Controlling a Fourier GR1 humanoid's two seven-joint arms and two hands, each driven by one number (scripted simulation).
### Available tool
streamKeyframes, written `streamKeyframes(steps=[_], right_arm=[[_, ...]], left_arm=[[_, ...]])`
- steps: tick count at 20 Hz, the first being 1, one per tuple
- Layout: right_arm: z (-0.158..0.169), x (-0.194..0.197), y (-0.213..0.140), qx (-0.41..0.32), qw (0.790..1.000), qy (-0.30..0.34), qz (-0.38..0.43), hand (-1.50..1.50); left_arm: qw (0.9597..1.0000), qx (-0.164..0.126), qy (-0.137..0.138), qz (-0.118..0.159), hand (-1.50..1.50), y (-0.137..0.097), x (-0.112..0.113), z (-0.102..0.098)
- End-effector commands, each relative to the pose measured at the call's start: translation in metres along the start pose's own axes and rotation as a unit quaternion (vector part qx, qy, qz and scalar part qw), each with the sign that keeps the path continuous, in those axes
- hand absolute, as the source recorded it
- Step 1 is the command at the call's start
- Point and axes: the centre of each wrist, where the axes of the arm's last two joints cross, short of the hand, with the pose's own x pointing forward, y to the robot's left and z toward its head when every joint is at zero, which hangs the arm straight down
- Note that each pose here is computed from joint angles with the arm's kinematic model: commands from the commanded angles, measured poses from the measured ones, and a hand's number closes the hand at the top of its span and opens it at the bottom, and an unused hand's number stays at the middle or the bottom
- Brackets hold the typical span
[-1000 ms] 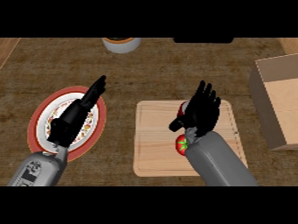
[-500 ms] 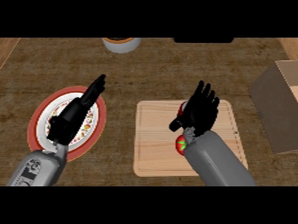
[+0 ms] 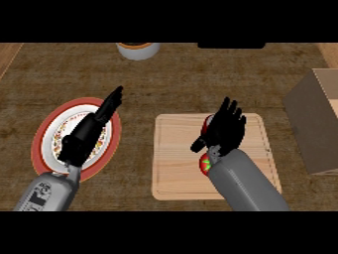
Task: Pick the can from the cutting board and place it in the cardboard box
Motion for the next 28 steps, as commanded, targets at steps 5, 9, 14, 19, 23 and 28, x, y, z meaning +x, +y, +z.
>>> streamKeyframes(steps=[5,9,14,19,23,28], right_arm=[[0.001,0.01,0.011,0.014,0.993,0.117,-0.009,-1.5],[-0.008,0.001,0.012,0.02,0.992,0.127,0.003,-1.5],[-0.007,-0.005,0.03,0.016,0.989,0.143,0.029,-1.5],[-0.014,0.006,0.018,0.032,0.99,0.137,0.015,1.5],[-0.006,-0.006,0.035,0.021,0.992,0.114,0.048,1.5],[-0.025,-0.038,0.024,0.015,0.995,0.017,0.098,1.5]], left_arm=[[1.0,-0.006,-0.004,0.007,0.0,0.005,0.0,-0.003],[1.0,0.001,0.0,-0.006,0.0,0.008,-0.001,0.022],[1.0,-0.002,-0.003,0.001,0.0,0.005,-0.001,0.006],[1.0,-0.007,-0.005,-0.005,0.0,0.005,-0.001,0.006],[1.0,-0.005,0.004,-0.001,0.0,-0.01,-0.001,0.004],[0.9999,0.007,0.013,0.004,0.0,0.004,0.005,0.011]])
